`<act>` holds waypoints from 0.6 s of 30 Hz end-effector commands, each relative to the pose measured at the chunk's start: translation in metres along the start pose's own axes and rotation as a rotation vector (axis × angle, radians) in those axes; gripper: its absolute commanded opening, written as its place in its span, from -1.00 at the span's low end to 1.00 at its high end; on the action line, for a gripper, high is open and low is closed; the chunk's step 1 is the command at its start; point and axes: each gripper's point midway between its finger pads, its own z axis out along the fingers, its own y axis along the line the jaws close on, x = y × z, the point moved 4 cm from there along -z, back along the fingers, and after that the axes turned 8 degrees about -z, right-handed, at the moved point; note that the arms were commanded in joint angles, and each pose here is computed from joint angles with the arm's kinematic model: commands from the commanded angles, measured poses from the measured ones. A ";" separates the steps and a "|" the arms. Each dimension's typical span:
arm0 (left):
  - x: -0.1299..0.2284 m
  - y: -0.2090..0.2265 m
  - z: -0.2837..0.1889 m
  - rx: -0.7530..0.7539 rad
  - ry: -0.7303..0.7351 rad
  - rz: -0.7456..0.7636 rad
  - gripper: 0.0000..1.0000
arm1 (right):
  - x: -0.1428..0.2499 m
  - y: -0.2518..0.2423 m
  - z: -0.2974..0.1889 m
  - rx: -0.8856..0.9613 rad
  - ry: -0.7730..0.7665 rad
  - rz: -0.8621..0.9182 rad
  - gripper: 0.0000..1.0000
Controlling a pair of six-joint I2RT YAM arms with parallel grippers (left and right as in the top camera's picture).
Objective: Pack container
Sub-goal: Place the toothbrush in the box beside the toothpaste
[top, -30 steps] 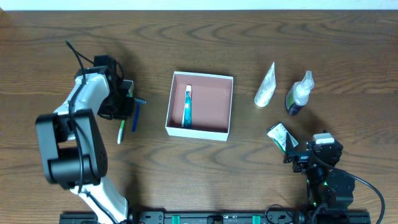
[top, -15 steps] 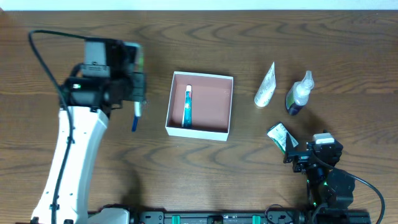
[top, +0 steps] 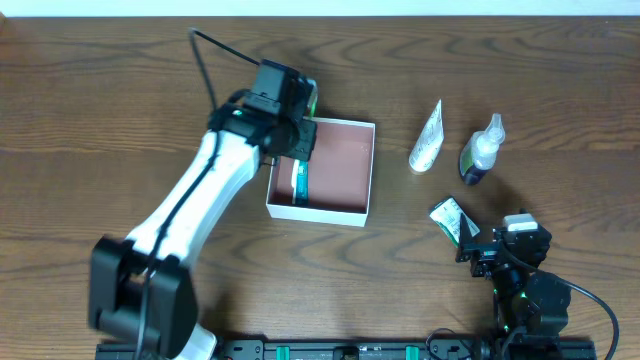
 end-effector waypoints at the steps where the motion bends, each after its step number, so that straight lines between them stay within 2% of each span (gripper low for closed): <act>1: 0.018 0.007 0.023 -0.049 0.094 -0.035 -0.88 | 0.000 0.000 0.000 0.000 -0.005 0.006 0.98; 11: 0.036 0.023 0.031 -0.184 0.171 -0.025 -0.88 | 0.000 0.000 0.000 0.000 -0.005 0.006 0.98; 18: 0.040 0.024 0.030 -0.194 0.189 -0.062 -0.87 | 0.000 0.000 0.000 0.000 -0.005 0.006 0.98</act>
